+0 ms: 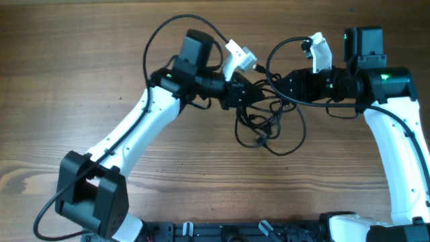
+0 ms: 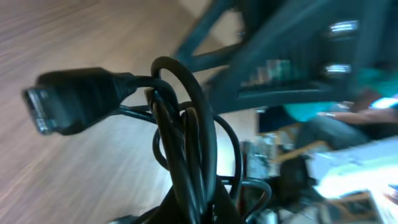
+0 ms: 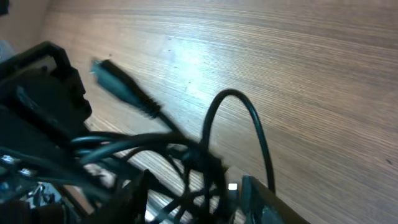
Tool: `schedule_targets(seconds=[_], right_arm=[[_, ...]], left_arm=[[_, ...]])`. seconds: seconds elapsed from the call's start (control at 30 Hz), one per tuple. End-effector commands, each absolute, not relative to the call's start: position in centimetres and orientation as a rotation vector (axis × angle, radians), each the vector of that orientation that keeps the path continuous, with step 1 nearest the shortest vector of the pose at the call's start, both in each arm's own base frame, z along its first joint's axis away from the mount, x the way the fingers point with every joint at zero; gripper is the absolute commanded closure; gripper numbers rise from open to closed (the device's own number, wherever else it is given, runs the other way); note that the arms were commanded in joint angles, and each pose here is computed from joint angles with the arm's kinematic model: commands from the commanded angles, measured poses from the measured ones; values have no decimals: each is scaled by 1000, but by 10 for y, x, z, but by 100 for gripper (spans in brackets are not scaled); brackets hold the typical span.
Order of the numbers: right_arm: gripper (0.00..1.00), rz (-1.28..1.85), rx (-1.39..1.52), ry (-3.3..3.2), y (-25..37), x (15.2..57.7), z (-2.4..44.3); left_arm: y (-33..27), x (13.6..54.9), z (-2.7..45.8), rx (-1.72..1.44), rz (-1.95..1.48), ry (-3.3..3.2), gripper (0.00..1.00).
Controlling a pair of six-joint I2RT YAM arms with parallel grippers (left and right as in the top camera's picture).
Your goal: Untangle cables
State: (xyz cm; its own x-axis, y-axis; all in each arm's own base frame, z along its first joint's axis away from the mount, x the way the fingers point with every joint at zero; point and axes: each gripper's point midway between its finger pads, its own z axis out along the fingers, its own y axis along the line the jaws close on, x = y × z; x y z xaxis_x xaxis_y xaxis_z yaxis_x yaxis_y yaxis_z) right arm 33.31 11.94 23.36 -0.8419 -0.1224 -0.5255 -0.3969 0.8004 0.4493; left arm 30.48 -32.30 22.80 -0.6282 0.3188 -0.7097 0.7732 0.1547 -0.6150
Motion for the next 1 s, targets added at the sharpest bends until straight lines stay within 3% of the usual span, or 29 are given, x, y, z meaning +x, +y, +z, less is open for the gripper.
schedule_targets(seconds=[0.0,0.53,0.63,0.73,0.77,0.83,0.97], right_arm=[[53,831,-448,2463,126,332,241],[69,956,-480,2487,158,330,232],[78,976,-480,2511,168,333,223],[95,863,-270,2593,152,347,212],[96,813,-195,2613,144,350,210],[96,769,-118,2618,132,352,212],[96,719,-24,2590,103,342,230]], left_arm=[[-311,285,262,1117,-1725,1830,96],[-299,282,279,1108,-1853,1761,96],[-300,282,280,1110,-1852,1757,96],[-299,287,278,1097,-1824,1771,96],[-299,291,275,1079,-1798,1795,96],[-296,315,258,914,-1684,1979,96],[-246,401,200,138,-1163,2409,96]])
